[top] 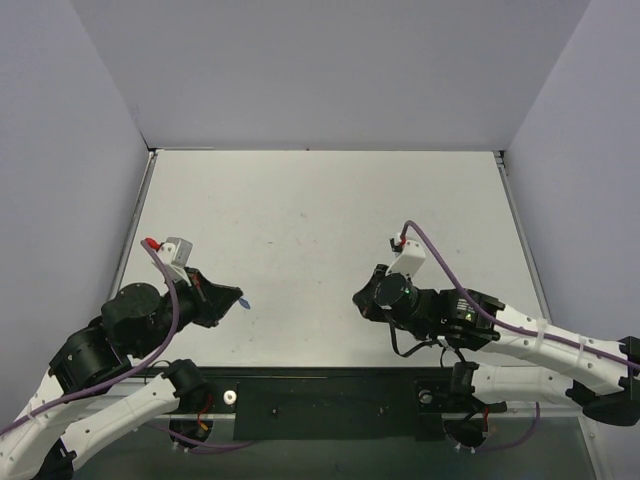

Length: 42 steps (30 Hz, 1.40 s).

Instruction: Remove the keys from the keyring

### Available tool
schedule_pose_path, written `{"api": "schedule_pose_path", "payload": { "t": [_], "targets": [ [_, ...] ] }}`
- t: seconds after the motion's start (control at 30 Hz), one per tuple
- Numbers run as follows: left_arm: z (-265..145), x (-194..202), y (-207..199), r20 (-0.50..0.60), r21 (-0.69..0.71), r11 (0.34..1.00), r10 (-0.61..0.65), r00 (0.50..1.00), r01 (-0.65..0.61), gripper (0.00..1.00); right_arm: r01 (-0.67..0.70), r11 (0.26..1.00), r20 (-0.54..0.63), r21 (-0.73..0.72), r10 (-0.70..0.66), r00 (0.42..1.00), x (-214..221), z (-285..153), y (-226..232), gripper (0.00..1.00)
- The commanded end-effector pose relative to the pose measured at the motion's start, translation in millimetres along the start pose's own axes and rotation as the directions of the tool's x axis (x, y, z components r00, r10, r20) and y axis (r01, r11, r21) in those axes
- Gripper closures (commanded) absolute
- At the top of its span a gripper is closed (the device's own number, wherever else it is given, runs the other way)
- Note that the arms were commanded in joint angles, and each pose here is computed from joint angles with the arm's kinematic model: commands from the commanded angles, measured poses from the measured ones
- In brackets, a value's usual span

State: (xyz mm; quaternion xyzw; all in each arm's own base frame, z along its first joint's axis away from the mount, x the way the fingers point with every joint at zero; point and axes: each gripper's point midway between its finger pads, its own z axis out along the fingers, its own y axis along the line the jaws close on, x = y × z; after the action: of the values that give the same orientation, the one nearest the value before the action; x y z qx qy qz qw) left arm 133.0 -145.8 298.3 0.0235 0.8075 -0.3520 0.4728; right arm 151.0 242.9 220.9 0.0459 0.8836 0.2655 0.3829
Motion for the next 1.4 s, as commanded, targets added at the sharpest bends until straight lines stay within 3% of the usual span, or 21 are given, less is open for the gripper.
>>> {"api": "schedule_pose_path", "payload": {
  "t": [0.0,0.4,0.83,1.37],
  "targets": [
    [-2.7,0.7,15.8,0.025,-0.051,0.998,0.039,0.999,-0.038,1.0,0.03,0.994,-0.046,0.107,-0.025,0.999,13.2,14.7,-22.5,1.0],
    [8.4,27.5,43.1,-0.012,-0.12,0.99,0.072,0.997,-0.073,1.0,0.111,0.977,-0.175,0.182,-0.079,0.981,30.8,50.4,-28.1,1.0],
    [8.8,21.8,46.3,0.051,-0.113,0.991,0.08,0.996,-0.074,1.0,0.117,0.979,-0.282,0.167,-0.066,0.957,42.6,90.7,-23.2,1.0],
    [9.8,24.4,44.9,0.05,-0.095,0.993,0.078,0.996,-0.073,1.0,0.118,0.978,-0.338,0.174,-0.053,0.94,40.6,117.8,-24.0,1.0]
  ]
}}
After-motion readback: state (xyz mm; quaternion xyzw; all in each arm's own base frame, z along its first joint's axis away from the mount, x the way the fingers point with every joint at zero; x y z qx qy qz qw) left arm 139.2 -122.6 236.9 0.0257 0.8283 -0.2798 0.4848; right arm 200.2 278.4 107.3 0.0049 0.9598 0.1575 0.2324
